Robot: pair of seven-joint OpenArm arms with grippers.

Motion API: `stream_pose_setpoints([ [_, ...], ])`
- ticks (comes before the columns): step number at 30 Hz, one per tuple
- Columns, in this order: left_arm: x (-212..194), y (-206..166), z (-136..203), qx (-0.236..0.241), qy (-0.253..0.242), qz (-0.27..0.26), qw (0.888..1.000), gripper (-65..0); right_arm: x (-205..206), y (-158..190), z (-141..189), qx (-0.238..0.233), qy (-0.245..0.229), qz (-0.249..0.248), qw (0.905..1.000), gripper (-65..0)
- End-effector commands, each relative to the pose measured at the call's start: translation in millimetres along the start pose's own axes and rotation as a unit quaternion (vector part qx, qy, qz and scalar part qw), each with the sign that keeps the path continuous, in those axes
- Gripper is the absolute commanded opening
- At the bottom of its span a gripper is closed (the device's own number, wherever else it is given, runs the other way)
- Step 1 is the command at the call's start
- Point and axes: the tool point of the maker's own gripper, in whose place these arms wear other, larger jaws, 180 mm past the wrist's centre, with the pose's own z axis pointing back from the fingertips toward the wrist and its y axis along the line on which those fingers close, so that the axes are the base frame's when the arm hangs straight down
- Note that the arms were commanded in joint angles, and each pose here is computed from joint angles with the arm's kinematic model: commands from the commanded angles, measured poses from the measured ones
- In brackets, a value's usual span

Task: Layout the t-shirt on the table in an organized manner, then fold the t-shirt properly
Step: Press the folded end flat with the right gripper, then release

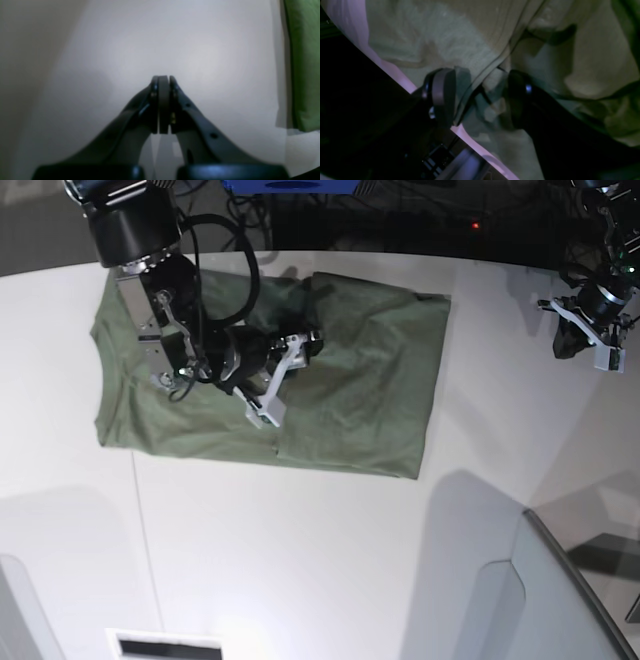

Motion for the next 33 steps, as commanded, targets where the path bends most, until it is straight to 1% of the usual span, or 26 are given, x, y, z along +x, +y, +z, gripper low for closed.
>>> stream_pose_setpoints([
  [1,15,7,3,0.004,-0.022,-0.008,1.0,-65.0,16,11,2,0.016,-0.015,0.007,0.9997,-33.6],
  [5,16,7,3,0.004,-0.023,-0.008,1.0,-65.0,19,11,-2,0.017,-0.001,0.005,0.9998,-33.8],
  [9,15,8,3,0.004,-0.022,-0.008,1.0,-65.0,21,21,-9,0.028,0.007,0.001,0.9996,-34.4],
  [10,15,8,3,0.004,-0.022,-0.008,1.0,-65.0,20,21,-10,0.028,0.009,-0.001,0.9996,-36.6],
  [16,15,8,3,0.004,-0.022,-0.008,1.0,-65.0,19,20,-11,0.028,0.012,-0.002,0.9995,-58.5],
  [18,15,8,3,0.004,-0.022,-0.008,1.0,-65.0,16,20,-10,0.028,0.021,-0.001,0.9994,-63.3],
  [19,15,8,3,0.004,-0.022,-0.008,1.0,-65.0,17,20,-8,0.027,0.025,0.0,0.9993,-64.5],
  [22,14,8,3,0.004,-0.02,-0.008,1.0,-65.0,14,20,-6,0.026,0.044,-0.001,0.9987,-65.0],
  [28,-2,14,-5,0.008,-0.003,0.021,1.0,-65.0,18,24,-6,0.03,0.043,0.002,0.9986,-65.0],
  [31,-9,16,-7,0.008,0.004,0.032,0.999,-65.0,14,27,-5,0.032,0.058,0.003,0.9978,-65.0],
  [33,-10,16,-7,0.009,0.004,0.033,0.999,-65.0,20,34,-6,0.037,0.057,0.007,0.9976,-64.7],
])
